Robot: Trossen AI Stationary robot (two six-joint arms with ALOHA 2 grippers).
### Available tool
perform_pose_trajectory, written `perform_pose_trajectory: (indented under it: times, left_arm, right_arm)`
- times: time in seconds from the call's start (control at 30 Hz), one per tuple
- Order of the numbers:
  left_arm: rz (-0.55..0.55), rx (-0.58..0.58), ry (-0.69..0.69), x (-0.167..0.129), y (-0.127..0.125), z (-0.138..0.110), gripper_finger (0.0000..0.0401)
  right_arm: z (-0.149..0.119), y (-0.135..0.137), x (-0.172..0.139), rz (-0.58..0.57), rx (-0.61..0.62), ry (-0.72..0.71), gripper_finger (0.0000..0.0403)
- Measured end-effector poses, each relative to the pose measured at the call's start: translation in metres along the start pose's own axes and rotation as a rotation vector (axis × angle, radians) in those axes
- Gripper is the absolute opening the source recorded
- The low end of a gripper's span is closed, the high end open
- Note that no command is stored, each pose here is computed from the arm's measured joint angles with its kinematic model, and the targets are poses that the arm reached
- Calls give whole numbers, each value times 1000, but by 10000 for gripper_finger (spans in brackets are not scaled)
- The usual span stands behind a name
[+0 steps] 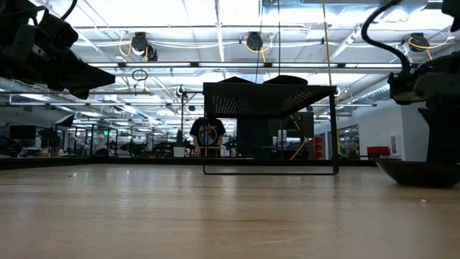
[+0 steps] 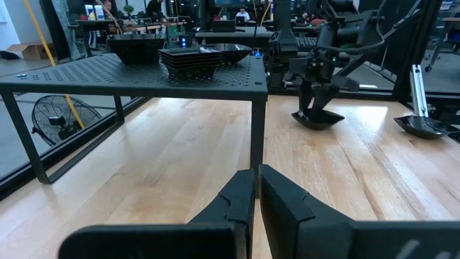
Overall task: Pick & Place Mini shaped plates
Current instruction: Stack the leaf shaped plate on top of the leaf shaped plate on the shelf
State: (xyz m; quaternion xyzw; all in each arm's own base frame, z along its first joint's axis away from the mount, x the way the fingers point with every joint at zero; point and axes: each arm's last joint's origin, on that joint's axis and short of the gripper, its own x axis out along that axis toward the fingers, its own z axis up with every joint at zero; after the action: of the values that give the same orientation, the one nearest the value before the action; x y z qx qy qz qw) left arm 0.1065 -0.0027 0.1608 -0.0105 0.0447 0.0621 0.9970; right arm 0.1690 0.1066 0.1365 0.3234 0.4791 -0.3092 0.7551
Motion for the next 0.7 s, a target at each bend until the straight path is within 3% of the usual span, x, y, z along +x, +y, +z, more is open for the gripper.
perform_pose_trajectory:
  times: [0.23,0.47,0.7]
  left_arm:
    - [0,0,0,0,0,0,26]
    - [0,0,0,0,0,0,26]
    - [0,0,0,0,0,0,26]
  right_arm:
    - [2,0,-6,39,-4,-3,87]
    - [2,1,-7,46,-61,-5,9]
    - [3,2,-7,60,-102,-8,2]
